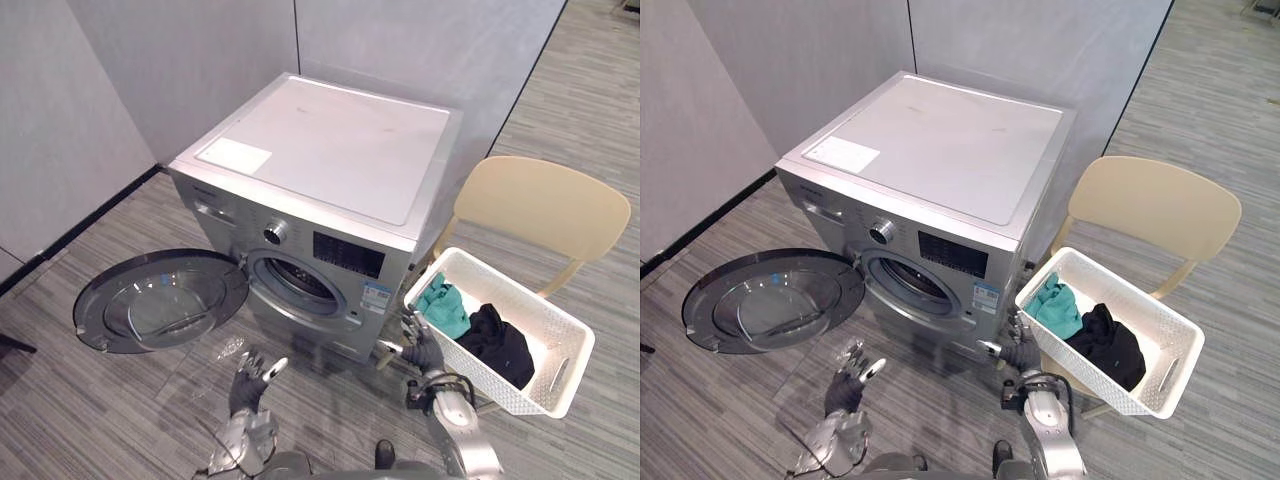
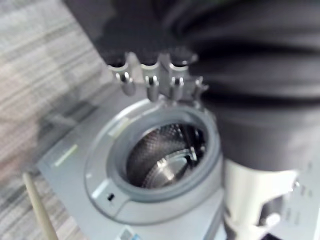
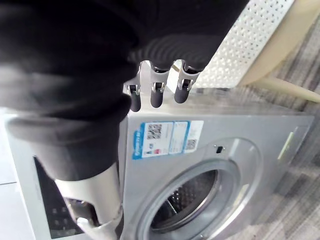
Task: Pick up the laundry basket with both hands and put the clothes into the washing machine.
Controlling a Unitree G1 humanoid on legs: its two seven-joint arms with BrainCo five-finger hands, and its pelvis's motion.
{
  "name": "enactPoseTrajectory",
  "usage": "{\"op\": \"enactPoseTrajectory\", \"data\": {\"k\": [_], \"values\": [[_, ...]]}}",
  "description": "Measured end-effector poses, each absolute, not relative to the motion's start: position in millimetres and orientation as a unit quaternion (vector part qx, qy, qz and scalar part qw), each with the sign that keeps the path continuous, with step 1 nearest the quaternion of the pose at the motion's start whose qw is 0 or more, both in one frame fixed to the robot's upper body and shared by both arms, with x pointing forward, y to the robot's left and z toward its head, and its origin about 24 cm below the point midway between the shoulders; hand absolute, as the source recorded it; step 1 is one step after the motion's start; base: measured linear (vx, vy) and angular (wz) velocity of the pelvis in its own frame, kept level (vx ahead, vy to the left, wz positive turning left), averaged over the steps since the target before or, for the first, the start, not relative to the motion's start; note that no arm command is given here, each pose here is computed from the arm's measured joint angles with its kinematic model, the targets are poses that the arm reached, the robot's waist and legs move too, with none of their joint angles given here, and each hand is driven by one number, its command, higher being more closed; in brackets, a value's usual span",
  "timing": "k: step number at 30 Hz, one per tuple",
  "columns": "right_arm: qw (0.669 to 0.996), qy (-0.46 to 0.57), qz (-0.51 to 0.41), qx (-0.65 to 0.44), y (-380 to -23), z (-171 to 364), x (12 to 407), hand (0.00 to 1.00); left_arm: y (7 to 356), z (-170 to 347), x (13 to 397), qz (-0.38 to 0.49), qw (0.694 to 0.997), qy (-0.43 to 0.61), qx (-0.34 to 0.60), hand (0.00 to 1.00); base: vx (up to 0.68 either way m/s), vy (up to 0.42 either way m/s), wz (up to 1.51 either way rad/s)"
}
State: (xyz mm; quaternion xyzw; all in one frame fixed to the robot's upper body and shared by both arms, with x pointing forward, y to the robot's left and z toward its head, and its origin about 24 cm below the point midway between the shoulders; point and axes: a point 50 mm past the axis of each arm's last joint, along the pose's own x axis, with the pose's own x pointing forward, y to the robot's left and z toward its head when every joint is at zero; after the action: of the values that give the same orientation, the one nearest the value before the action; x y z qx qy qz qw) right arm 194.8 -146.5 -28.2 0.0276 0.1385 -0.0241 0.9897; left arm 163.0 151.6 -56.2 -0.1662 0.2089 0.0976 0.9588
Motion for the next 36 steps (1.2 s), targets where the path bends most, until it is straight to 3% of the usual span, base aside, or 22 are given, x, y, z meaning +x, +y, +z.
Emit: {"op": "enactPoseTrajectory", "data": {"k": [5,14,21,27,33,36], "values": [[0.988,0.140,-0.041,0.044,-147,-28,190,0.00,153,-46,181,0.079,0.969,0.183,-0.143,0.00,-0.01,-0.042,-0.45],[0.997,0.057,-0.053,-0.004,-168,7,237,0.00,166,-68,169,0.127,0.954,0.233,-0.140,0.00,-0.02,-0.182,-0.42],[0.997,0.032,-0.052,-0.049,-183,21,250,0.00,170,-81,159,0.135,0.945,0.264,-0.135,0.00,-0.06,-0.053,0.04],[0.992,0.017,-0.008,-0.125,-180,39,302,0.00,164,-84,157,0.110,0.946,0.276,-0.130,0.00,0.02,0.003,0.49],[0.965,-0.025,0.030,-0.260,-176,94,365,0.00,147,-80,161,0.066,0.951,0.269,-0.136,0.00,-0.06,0.044,0.14],[0.947,-0.041,-0.001,-0.319,-195,134,389,0.00,149,-71,166,0.065,0.958,0.244,-0.138,0.00,-0.11,0.027,-0.06]]}}
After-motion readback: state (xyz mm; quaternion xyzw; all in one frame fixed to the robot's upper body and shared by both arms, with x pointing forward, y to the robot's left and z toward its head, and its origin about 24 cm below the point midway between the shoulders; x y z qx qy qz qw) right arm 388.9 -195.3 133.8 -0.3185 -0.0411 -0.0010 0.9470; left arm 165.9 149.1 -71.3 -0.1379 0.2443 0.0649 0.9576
